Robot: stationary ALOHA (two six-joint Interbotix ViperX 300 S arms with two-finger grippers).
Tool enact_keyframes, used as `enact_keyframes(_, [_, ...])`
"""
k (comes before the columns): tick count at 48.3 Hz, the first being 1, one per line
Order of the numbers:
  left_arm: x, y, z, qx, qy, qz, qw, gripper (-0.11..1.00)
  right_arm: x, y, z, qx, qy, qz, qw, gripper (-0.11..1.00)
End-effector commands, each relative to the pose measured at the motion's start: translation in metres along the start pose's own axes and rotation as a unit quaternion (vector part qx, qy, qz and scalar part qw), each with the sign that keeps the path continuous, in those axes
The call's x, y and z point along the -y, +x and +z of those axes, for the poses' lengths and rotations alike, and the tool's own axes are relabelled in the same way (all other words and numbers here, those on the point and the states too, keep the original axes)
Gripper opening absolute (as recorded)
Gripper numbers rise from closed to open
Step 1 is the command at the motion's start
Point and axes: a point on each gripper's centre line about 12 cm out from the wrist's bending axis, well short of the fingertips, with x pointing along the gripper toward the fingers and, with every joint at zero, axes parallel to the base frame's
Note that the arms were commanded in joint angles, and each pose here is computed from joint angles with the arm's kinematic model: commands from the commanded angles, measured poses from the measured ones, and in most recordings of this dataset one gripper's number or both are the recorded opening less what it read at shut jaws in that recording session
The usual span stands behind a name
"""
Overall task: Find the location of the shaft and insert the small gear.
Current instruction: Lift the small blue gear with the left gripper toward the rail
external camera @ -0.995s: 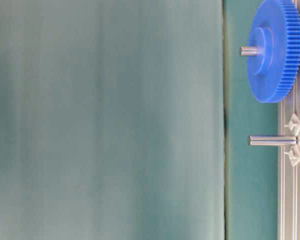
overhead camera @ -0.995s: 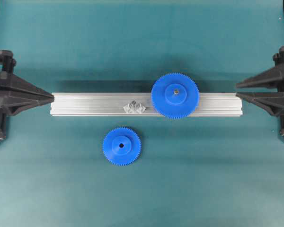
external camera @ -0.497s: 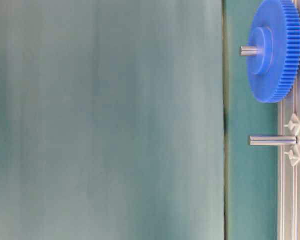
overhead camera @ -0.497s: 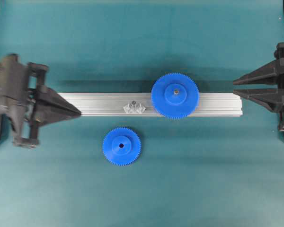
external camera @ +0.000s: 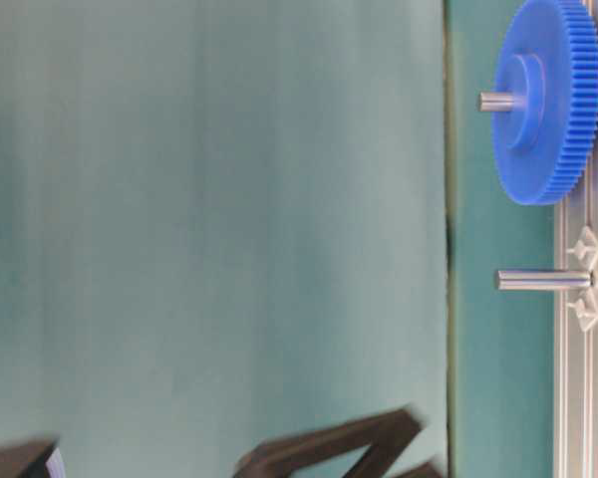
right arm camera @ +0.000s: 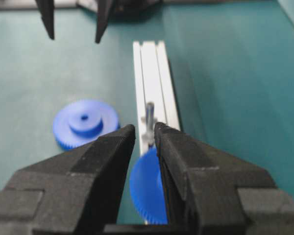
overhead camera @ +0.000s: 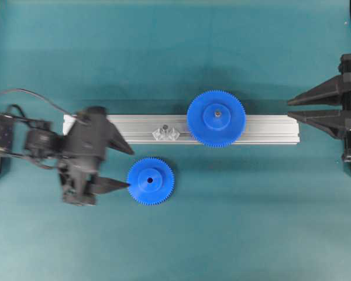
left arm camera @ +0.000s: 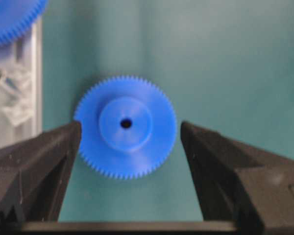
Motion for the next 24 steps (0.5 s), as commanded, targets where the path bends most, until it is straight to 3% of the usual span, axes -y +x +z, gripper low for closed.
enact_keyframes(1, [0.003,0.012,0.009,-0.002,0.002,-0.002,1.0000,0.82,0.001,0.002,-0.002,-0.011,0.003,-0.001,0.9999,0.37])
enact_keyframes(11, [0.002,0.045,-0.007,-0.061,-0.004,0.002,0.9981,0.86,0.001,0.002,-0.011,-0.031,0.003,-0.002,0.9995,0.37])
enact_keyframes(24, [0.001,0.076,-0.019,-0.109,-0.027,0.009,0.9936,0.89,0.001,-0.001,-0.015,-0.044,0.005,-0.002,0.9990,0.37])
